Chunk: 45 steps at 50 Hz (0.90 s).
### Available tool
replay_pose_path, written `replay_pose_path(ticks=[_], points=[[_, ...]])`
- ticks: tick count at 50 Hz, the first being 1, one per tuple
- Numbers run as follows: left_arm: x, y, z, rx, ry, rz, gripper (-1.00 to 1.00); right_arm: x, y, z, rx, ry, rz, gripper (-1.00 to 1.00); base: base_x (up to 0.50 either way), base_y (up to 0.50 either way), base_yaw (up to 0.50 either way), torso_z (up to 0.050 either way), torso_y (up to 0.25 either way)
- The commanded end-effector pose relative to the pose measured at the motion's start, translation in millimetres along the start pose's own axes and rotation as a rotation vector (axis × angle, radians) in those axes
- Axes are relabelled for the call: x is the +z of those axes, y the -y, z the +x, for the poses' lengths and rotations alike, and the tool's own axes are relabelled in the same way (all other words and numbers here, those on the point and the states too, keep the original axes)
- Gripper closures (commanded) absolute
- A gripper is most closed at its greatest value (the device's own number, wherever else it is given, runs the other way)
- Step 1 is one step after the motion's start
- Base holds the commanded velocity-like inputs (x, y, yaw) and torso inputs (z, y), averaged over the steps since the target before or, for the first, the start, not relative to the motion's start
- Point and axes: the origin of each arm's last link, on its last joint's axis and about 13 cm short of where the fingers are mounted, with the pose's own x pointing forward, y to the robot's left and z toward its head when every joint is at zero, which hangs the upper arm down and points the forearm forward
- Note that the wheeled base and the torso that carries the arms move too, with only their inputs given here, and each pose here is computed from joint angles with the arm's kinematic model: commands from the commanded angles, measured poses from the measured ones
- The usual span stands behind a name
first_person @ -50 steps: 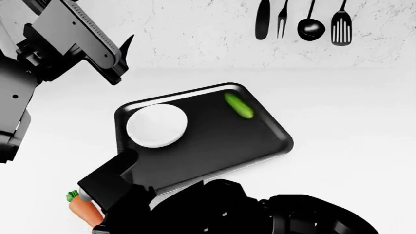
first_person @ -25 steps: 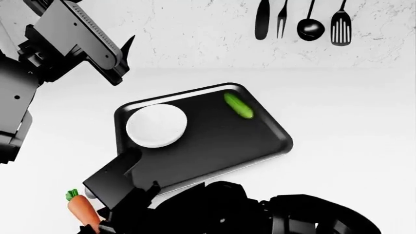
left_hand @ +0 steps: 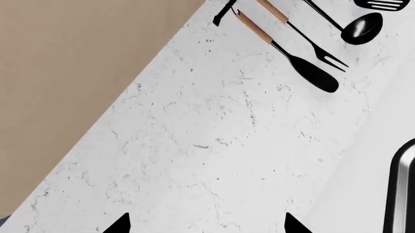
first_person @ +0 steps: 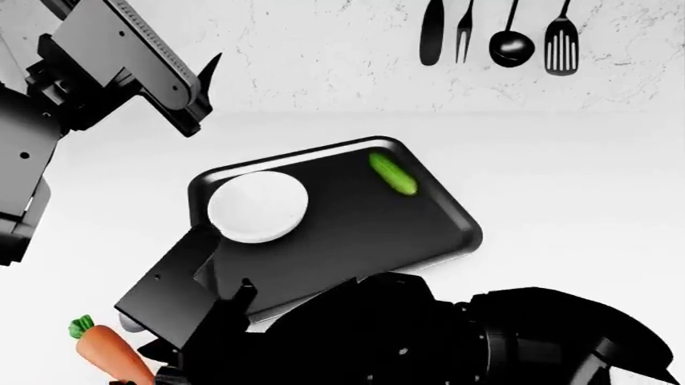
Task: Place the two vegetables and bowl onto the tray for setting up a vegetable dip station.
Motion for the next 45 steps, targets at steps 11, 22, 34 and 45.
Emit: replay_pose_path(ticks=[11,22,34,45], points=[[-2.8,2.4,-1.5,0.009,-0.004,-0.012,-1.00,10.1,25.4,-40.9,-0.081,-0.017,-0.120,1.00,0.00,0.00,0.00,0.000,0.000],[-3.0,3.1,-0.4,0.008,-0.002,-0.014,-1.00,23.1,36.8,-59.8,-0.145,0.001,-0.150,1.00,0.00,0.00,0.00,0.000,0.000],[-3.5,3.2,0.1,0.006,-0.003,-0.014,-1.00,43.6,55.6,-85.8,-0.249,0.023,-0.178,1.00,0.00,0.00,0.00,0.000,0.000],[-3.7,2.3,0.6,0.007,-0.006,-0.013,-1.00,45.9,86.3,-113.6,-0.425,-0.032,-0.169,1.00,0.00,0.00,0.00,0.000,0.000]])
